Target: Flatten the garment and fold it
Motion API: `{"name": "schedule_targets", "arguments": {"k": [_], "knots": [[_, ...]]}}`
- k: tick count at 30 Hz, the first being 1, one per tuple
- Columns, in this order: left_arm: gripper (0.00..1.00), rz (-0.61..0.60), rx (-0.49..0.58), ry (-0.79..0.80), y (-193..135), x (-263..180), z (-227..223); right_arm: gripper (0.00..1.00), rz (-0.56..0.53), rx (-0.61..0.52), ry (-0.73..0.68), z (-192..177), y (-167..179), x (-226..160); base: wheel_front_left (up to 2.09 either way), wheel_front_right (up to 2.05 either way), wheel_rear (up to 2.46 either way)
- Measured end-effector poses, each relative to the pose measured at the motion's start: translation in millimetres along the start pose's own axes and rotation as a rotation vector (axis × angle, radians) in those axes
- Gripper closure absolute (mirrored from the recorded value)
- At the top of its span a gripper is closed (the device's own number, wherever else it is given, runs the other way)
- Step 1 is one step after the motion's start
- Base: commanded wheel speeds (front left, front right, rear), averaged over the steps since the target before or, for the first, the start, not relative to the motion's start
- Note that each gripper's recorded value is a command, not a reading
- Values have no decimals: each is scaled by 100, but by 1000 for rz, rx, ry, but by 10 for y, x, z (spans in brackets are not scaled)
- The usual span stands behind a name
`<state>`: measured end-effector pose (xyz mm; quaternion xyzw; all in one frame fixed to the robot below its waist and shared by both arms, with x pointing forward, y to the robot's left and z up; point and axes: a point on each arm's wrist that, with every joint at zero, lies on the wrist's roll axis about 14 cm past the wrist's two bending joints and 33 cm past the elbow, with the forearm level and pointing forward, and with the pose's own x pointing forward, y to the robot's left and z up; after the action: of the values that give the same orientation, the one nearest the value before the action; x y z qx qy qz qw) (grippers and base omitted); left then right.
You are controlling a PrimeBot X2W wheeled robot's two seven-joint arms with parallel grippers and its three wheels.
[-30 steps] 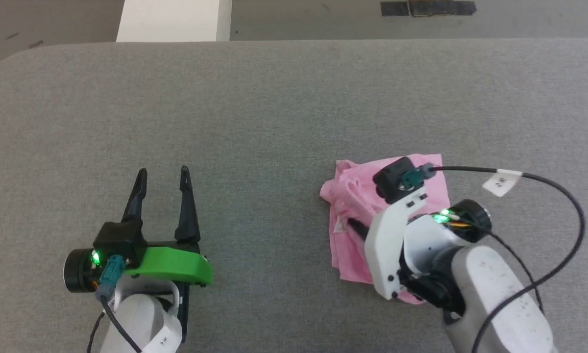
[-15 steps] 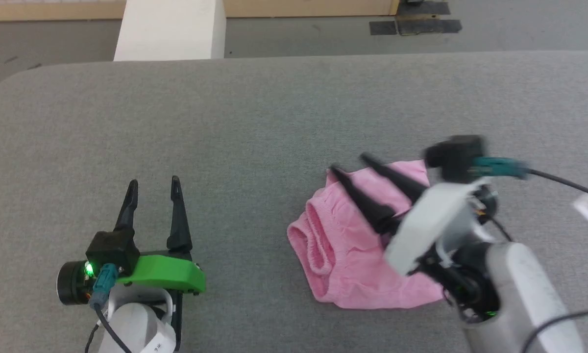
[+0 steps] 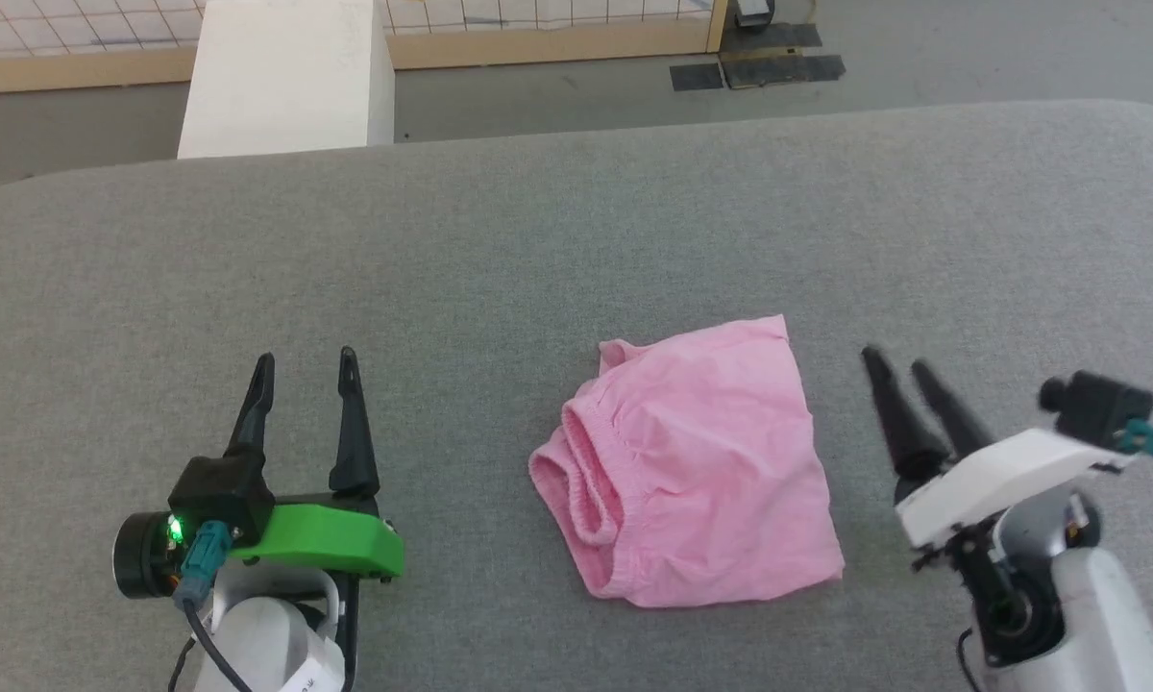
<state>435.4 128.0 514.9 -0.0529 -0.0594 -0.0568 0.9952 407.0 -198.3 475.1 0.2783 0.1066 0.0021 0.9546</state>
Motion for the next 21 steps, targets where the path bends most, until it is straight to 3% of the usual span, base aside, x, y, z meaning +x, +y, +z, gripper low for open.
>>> {"name": "schedule_targets", "arguments": {"k": [5,11,12,14,15,21], "knots": [[0,2,0,15,8,11,-63,0,-16,85,193,-506,-50,38,0,0,0],[0,10,-1,30,35,10,-122,0,-9,38,505,-1109,1,-6,0,0,0],[0,11,-1,31,37,9,-126,42,-6,13,540,-1152,9,-16,0,0,0],[0,11,-2,32,36,9,-131,86,-2,-62,584,-1178,16,-11,0,0,0],[0,10,-2,32,35,11,-133,100,-8,-98,595,-1172,-5,-9,0,0,0],[0,-3,-7,33,-18,53,-151,100,-36,-280,615,-1062,-139,-31,0,0,0]]}}
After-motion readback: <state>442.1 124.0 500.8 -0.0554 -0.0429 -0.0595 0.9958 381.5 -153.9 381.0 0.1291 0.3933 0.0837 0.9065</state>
